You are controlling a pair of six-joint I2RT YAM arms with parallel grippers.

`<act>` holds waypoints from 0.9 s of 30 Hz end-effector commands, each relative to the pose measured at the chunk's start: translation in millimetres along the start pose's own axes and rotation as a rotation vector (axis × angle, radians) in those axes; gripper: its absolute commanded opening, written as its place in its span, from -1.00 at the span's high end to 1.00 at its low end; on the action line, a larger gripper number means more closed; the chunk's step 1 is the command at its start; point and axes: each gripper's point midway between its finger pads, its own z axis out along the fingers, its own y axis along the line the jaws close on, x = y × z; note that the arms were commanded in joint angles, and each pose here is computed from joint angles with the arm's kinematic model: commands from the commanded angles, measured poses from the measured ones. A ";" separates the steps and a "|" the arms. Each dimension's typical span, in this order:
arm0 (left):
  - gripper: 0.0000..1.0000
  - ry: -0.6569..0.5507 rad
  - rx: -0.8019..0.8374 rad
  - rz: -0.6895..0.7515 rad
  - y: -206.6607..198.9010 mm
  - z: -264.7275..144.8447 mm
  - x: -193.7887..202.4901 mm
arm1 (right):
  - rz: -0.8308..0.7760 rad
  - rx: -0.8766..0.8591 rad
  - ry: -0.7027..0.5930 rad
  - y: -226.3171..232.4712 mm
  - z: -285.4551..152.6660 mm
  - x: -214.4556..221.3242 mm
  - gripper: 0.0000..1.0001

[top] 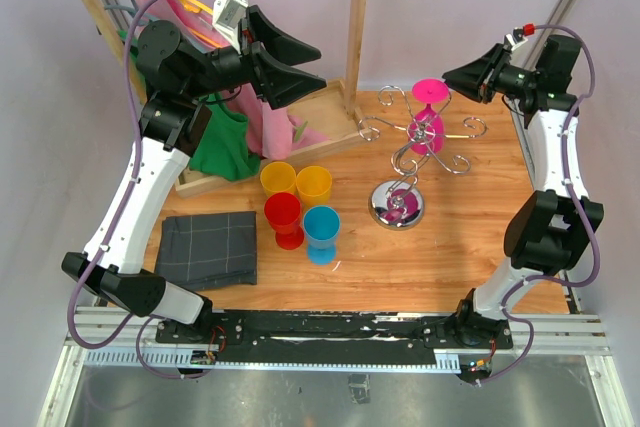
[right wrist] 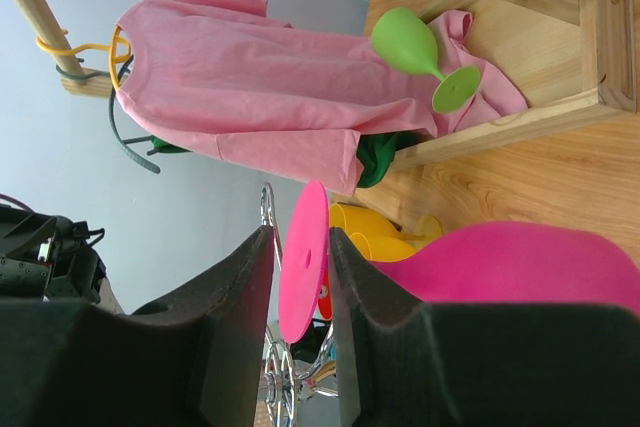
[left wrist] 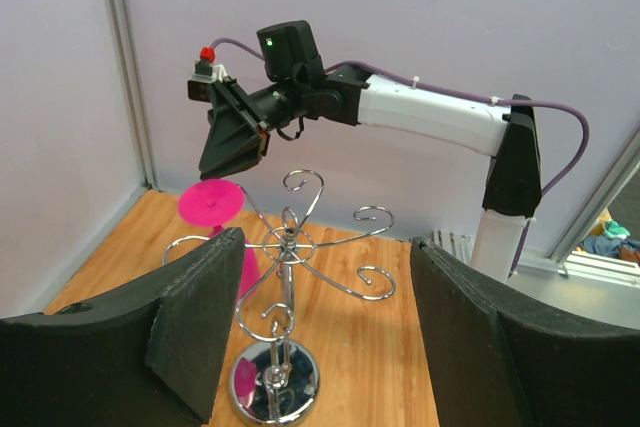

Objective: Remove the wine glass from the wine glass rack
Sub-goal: Pick up the wine glass from the wine rack.

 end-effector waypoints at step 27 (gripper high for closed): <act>-0.44 -0.009 0.020 0.018 -9.9 -0.4 -5.8 | -0.020 -0.028 0.074 1.6 6.0 20.1 0.59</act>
